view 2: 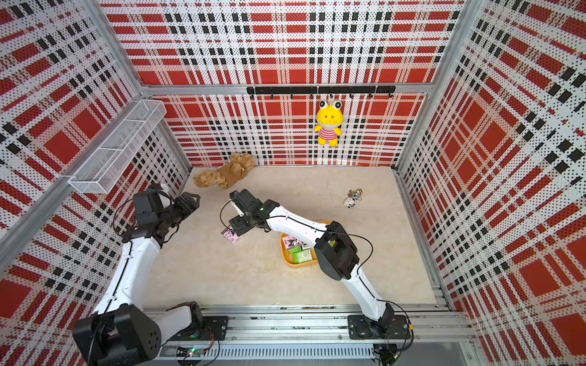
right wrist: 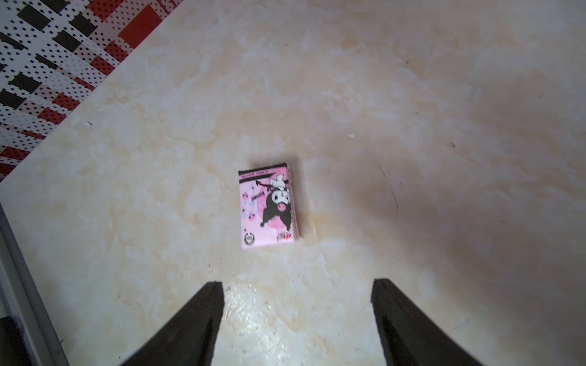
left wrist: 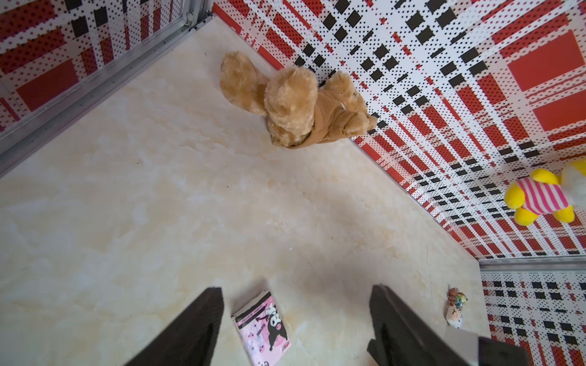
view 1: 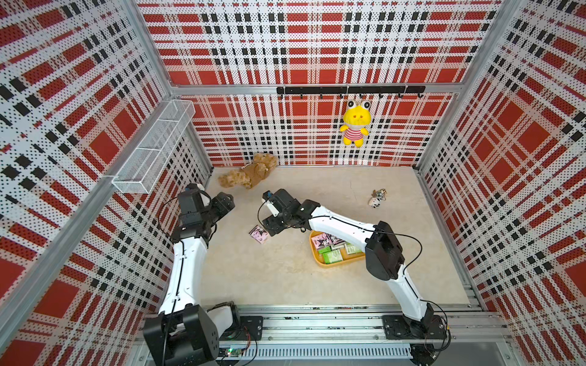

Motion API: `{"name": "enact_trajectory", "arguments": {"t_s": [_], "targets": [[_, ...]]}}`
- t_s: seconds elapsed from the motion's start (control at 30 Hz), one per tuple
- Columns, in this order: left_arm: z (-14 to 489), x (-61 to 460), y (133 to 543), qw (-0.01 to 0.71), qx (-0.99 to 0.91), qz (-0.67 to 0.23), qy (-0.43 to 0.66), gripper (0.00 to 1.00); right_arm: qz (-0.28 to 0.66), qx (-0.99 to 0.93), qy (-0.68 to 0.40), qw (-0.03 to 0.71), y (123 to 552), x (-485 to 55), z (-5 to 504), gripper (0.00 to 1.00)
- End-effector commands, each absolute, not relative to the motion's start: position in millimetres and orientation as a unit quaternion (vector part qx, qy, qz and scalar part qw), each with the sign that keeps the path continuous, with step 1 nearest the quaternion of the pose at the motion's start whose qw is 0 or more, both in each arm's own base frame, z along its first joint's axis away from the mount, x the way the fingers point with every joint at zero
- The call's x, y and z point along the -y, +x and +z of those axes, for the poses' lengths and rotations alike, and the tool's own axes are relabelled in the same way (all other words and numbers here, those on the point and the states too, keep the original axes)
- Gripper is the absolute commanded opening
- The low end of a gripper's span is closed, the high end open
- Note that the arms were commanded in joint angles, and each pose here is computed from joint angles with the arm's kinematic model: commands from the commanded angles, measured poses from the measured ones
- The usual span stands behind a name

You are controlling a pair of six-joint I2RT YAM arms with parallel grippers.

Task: Put the pocket tissues into the storage box
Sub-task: Pick up the pocket tissues from the center of the board.

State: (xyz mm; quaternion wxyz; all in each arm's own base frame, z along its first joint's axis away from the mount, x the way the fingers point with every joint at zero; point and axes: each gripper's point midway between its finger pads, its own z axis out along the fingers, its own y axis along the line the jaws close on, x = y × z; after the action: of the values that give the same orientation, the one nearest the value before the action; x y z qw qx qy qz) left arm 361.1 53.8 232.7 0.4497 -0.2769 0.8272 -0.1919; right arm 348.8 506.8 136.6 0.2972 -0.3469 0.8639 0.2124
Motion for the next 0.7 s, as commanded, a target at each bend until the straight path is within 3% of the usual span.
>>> {"name": "enact_trajectory", "arguments": {"t_s": [0.0, 0.27, 0.67], "targets": [[229.8, -53.6, 356.8, 0.446, -0.83, -0.193, -0.274, 0.8, 0.22, -0.857, -0.378, 0.273, 340.0, -526.2, 117.3, 0.83], [226.7, -54.0, 357.0, 0.445, -0.833, -0.189, -0.27, 0.8, 0.244, -0.851, -0.393, 0.249, 333.2, -563.5, 86.7, 0.86], [225.2, -54.0, 360.2, 0.441, -0.835, -0.19, -0.268, 0.8, 0.241, -0.857, -0.398, 0.223, 329.1, -567.0, 65.3, 0.89]]}}
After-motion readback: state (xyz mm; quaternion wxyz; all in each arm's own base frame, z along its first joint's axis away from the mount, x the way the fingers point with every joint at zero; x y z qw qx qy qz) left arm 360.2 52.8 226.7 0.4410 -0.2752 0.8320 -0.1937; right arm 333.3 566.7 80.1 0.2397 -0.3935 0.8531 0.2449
